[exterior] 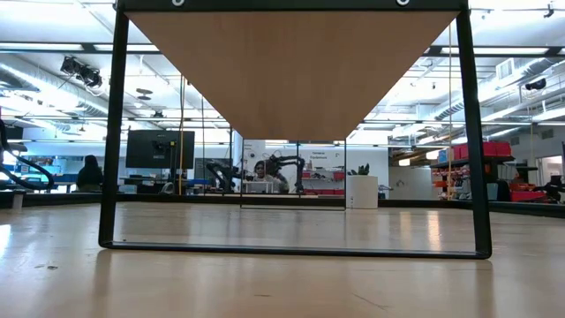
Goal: Pick & Place candle stick holders
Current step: Put the black candle holder aligned with the black candle holder on the shelf
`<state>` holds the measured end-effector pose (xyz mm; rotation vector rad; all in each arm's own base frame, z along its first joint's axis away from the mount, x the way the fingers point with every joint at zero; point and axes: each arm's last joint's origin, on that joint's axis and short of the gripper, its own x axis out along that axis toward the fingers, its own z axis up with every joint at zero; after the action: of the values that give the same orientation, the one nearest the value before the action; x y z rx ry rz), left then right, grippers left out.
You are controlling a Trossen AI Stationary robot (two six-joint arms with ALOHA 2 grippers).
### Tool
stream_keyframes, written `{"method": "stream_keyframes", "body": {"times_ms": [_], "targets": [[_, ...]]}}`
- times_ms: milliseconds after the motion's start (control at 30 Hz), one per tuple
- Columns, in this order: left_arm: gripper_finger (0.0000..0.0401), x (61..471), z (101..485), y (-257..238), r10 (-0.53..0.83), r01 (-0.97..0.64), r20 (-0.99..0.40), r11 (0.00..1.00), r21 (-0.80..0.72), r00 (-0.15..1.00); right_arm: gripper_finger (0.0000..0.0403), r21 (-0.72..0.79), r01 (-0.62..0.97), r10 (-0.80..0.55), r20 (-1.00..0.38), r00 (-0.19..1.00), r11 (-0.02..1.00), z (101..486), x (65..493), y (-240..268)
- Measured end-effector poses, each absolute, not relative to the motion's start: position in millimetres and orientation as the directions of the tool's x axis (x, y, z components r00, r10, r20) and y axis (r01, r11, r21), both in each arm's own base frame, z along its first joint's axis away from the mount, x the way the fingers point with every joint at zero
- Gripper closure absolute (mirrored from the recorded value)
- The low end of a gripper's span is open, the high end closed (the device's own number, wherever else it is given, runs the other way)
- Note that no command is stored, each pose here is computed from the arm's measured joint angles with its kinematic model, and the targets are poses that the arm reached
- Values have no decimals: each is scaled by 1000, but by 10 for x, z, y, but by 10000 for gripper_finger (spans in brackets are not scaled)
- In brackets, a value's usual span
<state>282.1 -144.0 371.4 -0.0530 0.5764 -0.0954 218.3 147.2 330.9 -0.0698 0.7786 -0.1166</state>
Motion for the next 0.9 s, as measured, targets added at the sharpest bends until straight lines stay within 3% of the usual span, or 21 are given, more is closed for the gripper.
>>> {"method": "stream_keyframes", "body": {"times_ms": [900], "targets": [[346,2845,3753,-1450,-89,85,-497,996,-32,863,289,-103,79,-129,-695,708,992,3310,2186,1473]]}}
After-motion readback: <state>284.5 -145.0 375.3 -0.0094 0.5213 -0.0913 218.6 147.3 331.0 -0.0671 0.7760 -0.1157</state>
